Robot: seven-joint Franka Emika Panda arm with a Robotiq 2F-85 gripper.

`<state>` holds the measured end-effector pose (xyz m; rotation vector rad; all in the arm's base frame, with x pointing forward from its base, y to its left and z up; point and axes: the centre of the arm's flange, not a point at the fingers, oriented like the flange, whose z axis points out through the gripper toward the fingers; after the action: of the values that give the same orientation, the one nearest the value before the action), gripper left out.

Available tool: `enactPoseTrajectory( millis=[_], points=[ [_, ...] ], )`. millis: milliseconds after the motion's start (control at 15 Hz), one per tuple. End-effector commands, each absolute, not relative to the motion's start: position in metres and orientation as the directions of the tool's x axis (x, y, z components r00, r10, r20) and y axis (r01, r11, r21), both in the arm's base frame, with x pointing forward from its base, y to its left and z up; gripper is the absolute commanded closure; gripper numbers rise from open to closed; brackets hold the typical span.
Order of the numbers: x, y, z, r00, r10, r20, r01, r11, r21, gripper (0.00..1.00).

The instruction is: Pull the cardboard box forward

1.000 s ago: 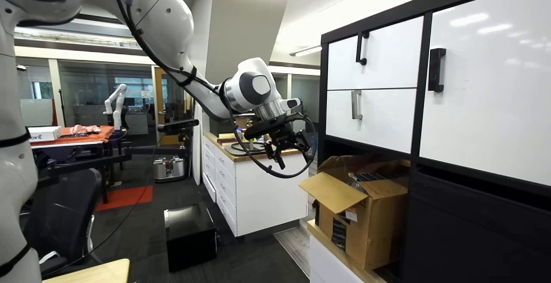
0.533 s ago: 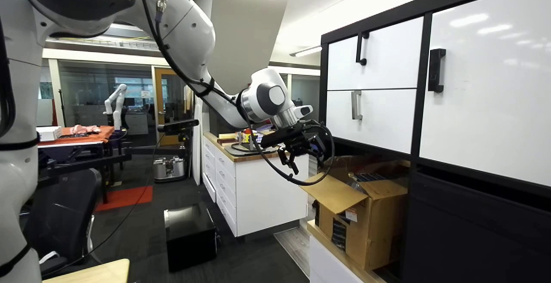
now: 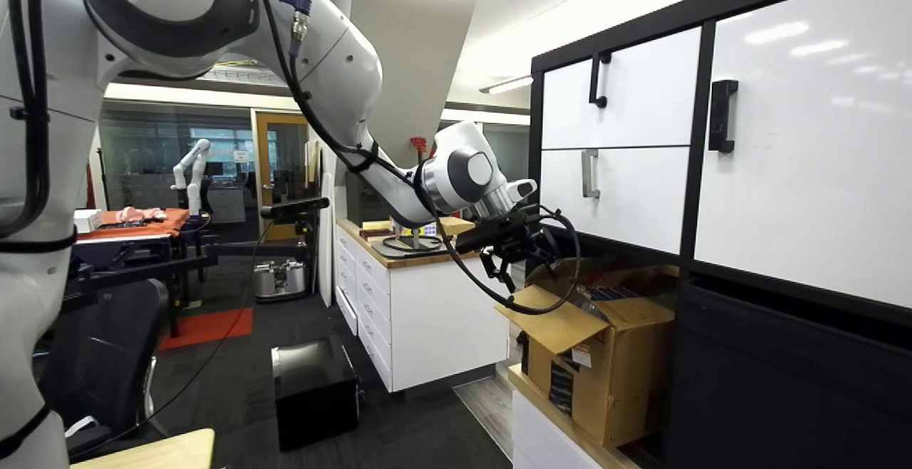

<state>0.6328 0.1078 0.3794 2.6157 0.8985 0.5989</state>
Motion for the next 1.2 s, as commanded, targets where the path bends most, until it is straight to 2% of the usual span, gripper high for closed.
enactPoseTrajectory(
  millis=[0, 733, 800, 933, 1133],
  points=[
    [0.656, 0.100, 0.370, 0.664, 0.685, 0.300, 0.531, -0.714, 0.456, 0.00],
    [0.684, 0.088, 0.332, 0.652, 0.705, 0.281, 0.563, -0.697, 0.444, 0.00],
    [0.684, 0.087, 0.331, 0.649, 0.705, 0.284, 0.565, -0.698, 0.441, 0.25],
    [0.683, 0.086, 0.329, 0.644, 0.708, 0.289, 0.568, -0.696, 0.440, 0.33],
    [0.682, 0.085, 0.326, 0.646, 0.702, 0.299, 0.569, -0.704, 0.425, 0.55]
  ],
)
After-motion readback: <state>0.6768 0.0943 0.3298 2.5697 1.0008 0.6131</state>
